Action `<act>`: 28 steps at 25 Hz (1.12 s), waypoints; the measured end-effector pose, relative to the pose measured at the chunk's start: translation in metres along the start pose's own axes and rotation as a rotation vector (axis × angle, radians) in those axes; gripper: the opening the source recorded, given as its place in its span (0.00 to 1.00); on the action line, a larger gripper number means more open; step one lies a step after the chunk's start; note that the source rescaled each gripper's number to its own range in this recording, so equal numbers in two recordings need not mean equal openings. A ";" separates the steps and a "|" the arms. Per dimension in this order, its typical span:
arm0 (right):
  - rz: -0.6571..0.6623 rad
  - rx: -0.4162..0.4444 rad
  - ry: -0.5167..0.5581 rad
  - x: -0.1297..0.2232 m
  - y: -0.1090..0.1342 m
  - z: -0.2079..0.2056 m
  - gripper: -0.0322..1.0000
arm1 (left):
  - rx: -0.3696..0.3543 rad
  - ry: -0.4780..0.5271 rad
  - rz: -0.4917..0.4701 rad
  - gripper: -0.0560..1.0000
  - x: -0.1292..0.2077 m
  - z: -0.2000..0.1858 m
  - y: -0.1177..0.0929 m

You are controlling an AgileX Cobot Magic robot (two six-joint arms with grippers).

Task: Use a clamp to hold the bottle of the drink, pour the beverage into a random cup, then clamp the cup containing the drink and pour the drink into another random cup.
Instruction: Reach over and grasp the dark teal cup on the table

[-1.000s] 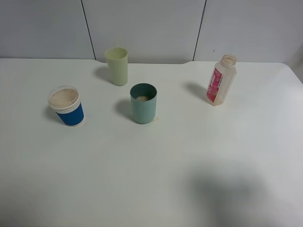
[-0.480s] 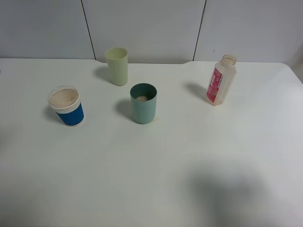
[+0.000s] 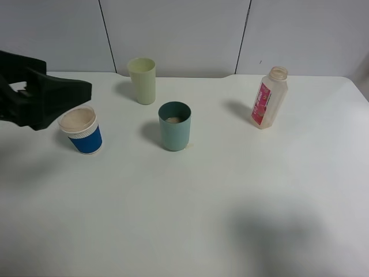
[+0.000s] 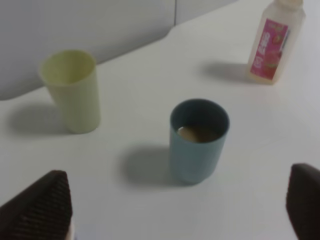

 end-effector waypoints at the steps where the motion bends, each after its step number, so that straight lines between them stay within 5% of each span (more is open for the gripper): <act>1: 0.000 0.000 0.000 0.000 0.000 0.000 1.00 | 0.000 0.000 0.000 0.60 0.000 0.000 0.000; 9: 0.000 0.000 0.000 0.000 0.000 0.000 1.00 | 0.051 0.017 0.043 0.63 0.007 0.056 -0.014; 15: 0.000 0.000 0.000 0.000 0.000 0.000 1.00 | 0.068 -0.027 -0.021 0.95 0.015 0.079 -0.021; 28: 0.000 0.000 0.000 0.000 0.000 0.000 1.00 | 0.080 -0.086 -0.082 0.99 0.059 0.105 -0.029</act>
Point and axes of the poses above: a point on each arm's last joint axis where the gripper is mounted, z pointing out along that axis toward the gripper, y along the wrist's bending axis when the last joint is at zero, x = y × z, the point moved 4 cm from there along z, pointing out along that axis toward the gripper, and after that the axes turned 8 degrees about z, right-handed, at the moved point
